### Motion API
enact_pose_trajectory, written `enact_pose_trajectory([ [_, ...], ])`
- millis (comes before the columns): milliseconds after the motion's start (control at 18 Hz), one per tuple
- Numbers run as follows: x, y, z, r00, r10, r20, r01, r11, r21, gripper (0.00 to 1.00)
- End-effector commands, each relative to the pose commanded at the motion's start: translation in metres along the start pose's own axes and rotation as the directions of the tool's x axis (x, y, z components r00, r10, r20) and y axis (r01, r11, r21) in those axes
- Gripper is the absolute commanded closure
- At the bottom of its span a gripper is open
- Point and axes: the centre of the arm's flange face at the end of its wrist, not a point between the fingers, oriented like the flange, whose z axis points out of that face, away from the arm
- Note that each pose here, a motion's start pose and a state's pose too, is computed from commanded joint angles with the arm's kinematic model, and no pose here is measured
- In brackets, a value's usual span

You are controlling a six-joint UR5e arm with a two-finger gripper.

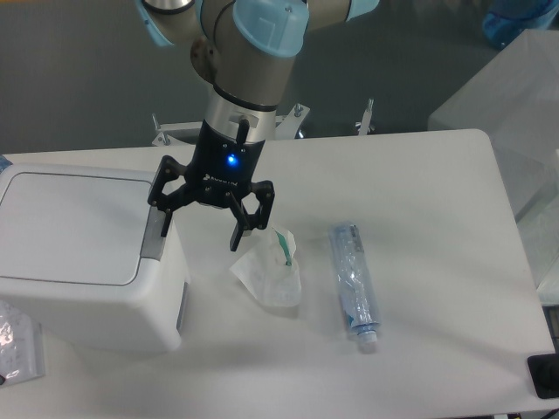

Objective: Open the trash can

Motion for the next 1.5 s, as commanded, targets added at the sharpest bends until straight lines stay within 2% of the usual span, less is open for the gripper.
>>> enact_pose_trajectory([
  [722,0.001,0.0,0.006,1.0,0.001,-0.005,-0.001,1.0,-0.009,0.0],
  [889,0.005,-0.009,-0.007,1.0,0.018,0.003,-0.018,1.0,0.019,0.0],
  [1056,0.013,-0.033,-0.033,0.998,0.051,0.022,-0.052,0.995,0.079,0.0],
  [1278,-0.001,-0.048,-0.058,0.996,0.063,0.055,-0.07,0.989,0.131,0.0],
  [1333,-0.008,-0.047,-0.062,0.993,0.093,0.067,-0.101,0.986,0.131,0.0],
  [1389,-0.018,-0.046,-0.065,0.988,0.132,0.084,-0.142,0.982,0.127,0.0],
  [1500,-0.048,-0.041,-0.076,0.963,0.2,0.182,-0.219,0.971,0.093,0.0],
])
